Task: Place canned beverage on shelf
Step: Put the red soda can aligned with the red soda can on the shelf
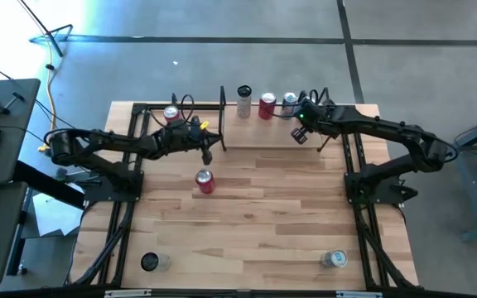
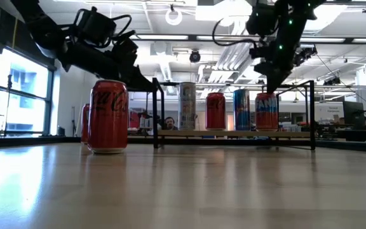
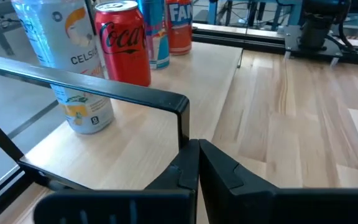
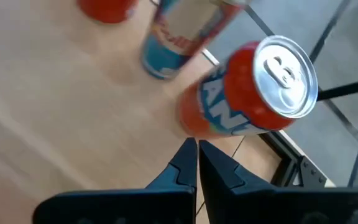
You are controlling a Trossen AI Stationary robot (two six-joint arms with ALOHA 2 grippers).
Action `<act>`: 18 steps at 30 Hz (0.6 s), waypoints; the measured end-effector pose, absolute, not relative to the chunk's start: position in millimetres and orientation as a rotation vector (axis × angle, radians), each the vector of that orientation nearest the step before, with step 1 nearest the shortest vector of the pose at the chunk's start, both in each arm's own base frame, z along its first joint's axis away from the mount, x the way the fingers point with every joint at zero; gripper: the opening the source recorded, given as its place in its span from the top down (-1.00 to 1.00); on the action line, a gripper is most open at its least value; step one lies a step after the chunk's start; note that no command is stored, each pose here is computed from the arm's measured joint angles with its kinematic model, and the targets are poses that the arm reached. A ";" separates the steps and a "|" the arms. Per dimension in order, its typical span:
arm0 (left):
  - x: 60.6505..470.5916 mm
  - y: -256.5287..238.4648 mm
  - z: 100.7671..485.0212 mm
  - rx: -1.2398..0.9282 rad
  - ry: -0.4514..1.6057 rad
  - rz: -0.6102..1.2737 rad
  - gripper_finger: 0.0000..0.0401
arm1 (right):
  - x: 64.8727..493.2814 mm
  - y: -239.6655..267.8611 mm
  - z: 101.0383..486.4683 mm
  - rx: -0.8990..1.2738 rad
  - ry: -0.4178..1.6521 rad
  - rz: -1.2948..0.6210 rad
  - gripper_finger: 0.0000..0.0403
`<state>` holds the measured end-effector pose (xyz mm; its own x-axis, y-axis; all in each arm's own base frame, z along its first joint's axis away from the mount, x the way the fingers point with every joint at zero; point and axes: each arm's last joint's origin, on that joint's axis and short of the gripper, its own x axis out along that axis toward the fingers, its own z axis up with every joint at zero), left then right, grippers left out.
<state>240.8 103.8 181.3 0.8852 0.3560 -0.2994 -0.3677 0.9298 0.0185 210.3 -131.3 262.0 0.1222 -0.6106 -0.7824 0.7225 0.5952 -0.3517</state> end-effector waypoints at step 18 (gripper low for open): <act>237.3 108.3 182.2 -0.040 0.311 0.360 1.00 | 210.8 -124.7 269.6 0.059 0.901 -0.919 1.00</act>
